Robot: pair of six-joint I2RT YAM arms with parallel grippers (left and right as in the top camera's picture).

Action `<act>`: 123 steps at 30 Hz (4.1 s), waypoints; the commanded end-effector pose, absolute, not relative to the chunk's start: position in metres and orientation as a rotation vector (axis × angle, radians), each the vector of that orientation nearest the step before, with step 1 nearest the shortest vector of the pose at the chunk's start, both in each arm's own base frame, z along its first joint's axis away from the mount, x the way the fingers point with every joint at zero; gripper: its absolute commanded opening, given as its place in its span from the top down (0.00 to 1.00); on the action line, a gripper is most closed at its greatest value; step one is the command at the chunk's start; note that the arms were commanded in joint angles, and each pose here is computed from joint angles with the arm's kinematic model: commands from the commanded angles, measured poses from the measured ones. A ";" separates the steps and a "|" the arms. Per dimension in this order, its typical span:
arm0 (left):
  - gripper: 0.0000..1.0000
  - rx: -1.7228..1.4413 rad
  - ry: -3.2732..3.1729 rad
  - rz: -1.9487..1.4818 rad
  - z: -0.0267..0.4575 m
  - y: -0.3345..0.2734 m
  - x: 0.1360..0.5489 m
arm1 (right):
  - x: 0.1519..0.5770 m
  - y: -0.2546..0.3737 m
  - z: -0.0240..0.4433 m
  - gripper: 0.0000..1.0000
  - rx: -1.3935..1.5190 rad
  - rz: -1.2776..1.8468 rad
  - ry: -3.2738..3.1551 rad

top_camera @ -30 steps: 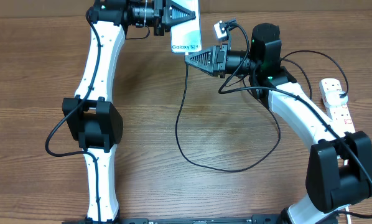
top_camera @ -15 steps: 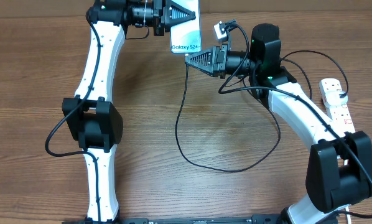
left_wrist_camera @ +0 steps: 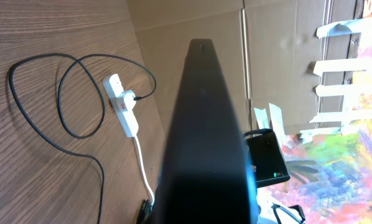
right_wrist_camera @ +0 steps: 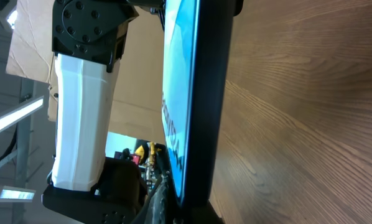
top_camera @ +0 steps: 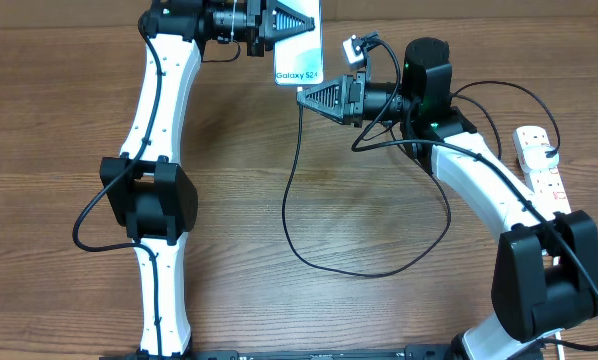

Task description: Plug charger to phone and switch on socket

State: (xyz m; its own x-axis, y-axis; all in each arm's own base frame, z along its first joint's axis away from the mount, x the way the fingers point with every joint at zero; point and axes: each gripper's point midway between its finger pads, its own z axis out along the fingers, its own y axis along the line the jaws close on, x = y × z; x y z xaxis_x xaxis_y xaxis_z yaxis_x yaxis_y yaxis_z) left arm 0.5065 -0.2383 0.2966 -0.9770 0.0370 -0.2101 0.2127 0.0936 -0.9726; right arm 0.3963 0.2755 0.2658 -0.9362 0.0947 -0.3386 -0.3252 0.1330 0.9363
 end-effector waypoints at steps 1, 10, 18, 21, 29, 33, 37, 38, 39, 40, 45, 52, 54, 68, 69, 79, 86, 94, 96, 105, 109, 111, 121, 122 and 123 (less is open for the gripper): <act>0.96 0.351 2.172 -2.037 0.311 -0.244 0.496 | 0.393 0.275 0.283 0.96 -0.273 1.870 2.060; 0.96 0.365 2.169 -2.051 0.313 -0.246 0.494 | 0.398 0.275 0.282 0.96 -0.242 1.848 2.057; 0.96 0.380 2.163 -2.047 0.313 -0.248 0.493 | 0.399 0.275 0.284 0.96 -0.232 1.857 2.057; 0.96 0.393 2.156 -2.065 0.314 -0.248 0.491 | 0.399 0.274 0.284 0.96 -0.227 1.853 2.056; 0.96 0.408 2.140 -2.094 0.318 -0.245 0.488 | 0.400 0.271 0.284 0.96 -0.224 1.855 2.056; 0.96 0.417 2.135 -2.106 0.319 -0.245 0.487 | 0.405 0.265 0.284 0.96 -0.203 1.846 2.053; 0.96 0.420 2.133 -2.102 0.319 -0.245 0.487 | 0.407 0.263 0.286 0.96 -0.190 1.851 2.046; 0.96 0.420 2.133 -2.102 0.319 -0.245 0.487 | 0.407 0.263 0.287 0.96 -0.189 1.854 2.043; 0.96 0.420 2.133 -2.102 0.319 -0.245 0.487 | 0.407 0.263 0.288 0.96 -0.196 1.854 2.038; 0.96 0.420 2.133 -2.102 0.319 -0.245 0.487 | 0.407 0.263 0.289 0.96 -0.201 1.853 2.032; 0.96 0.423 2.134 -2.106 0.319 -0.247 0.486 | 0.409 0.262 0.289 0.96 -0.189 1.841 2.029; 0.96 0.405 2.167 -2.133 0.316 -0.255 0.480 | 0.413 0.262 0.290 0.96 -0.173 1.822 2.018; 0.96 0.405 2.174 -2.139 0.315 -0.258 0.478 | 0.415 0.262 0.289 0.96 -0.159 1.812 2.015; 0.96 0.509 2.123 -2.156 0.317 -0.267 0.466 | 0.425 0.259 0.291 0.96 -0.040 1.821 2.021; 0.96 0.513 2.122 -2.157 0.317 -0.268 0.465 | 0.425 0.259 0.291 0.96 -0.031 1.820 2.021; 0.96 0.505 2.132 -2.172 0.310 -0.267 0.456 | 0.437 0.255 0.293 0.96 0.028 1.768 1.988; 0.96 0.507 2.133 -2.173 0.310 -0.268 0.455 | 0.439 0.254 0.295 0.80 0.023 1.763 1.974; 0.96 0.510 2.133 -2.169 0.310 -0.268 0.455 | 0.430 0.257 0.295 0.30 -0.033 1.795 1.990; 0.96 0.515 2.133 -2.145 0.308 -0.268 0.457 | 0.425 0.259 0.295 0.25 -0.087 1.806 1.990; 0.96 0.537 2.125 -1.989 0.297 -0.260 0.471 | 0.411 0.237 0.294 0.12 -0.264 1.836 1.987; 0.96 0.527 2.113 -1.971 0.297 -0.250 0.476 | 0.405 0.225 0.281 0.11 -0.292 1.851 2.033; 0.96 0.524 2.108 -1.964 0.297 -0.247 0.478 | 0.404 0.220 0.269 0.11 -0.271 1.839 2.072; 0.96 0.478 2.167 -2.007 0.292 -0.252 0.469 | 0.385 0.225 0.236 0.25 -0.265 1.827 2.202; 0.96 0.468 2.177 -2.014 0.291 -0.252 0.467 | 0.382 0.228 0.236 0.31 -0.274 1.839 2.204; 0.96 0.461 2.185 -2.020 0.291 -0.253 0.466 | 0.379 0.231 0.238 0.37 -0.291 1.856 2.202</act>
State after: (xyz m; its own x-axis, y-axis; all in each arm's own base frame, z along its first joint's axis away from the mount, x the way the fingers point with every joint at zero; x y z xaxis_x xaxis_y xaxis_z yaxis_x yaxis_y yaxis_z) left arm 0.4755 -0.2467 0.2779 -0.9546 0.1128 -0.2756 0.2864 0.0947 -0.9534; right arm 0.3882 0.2213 0.2225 -0.9688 0.0553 -0.2417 -0.2259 0.2051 0.9523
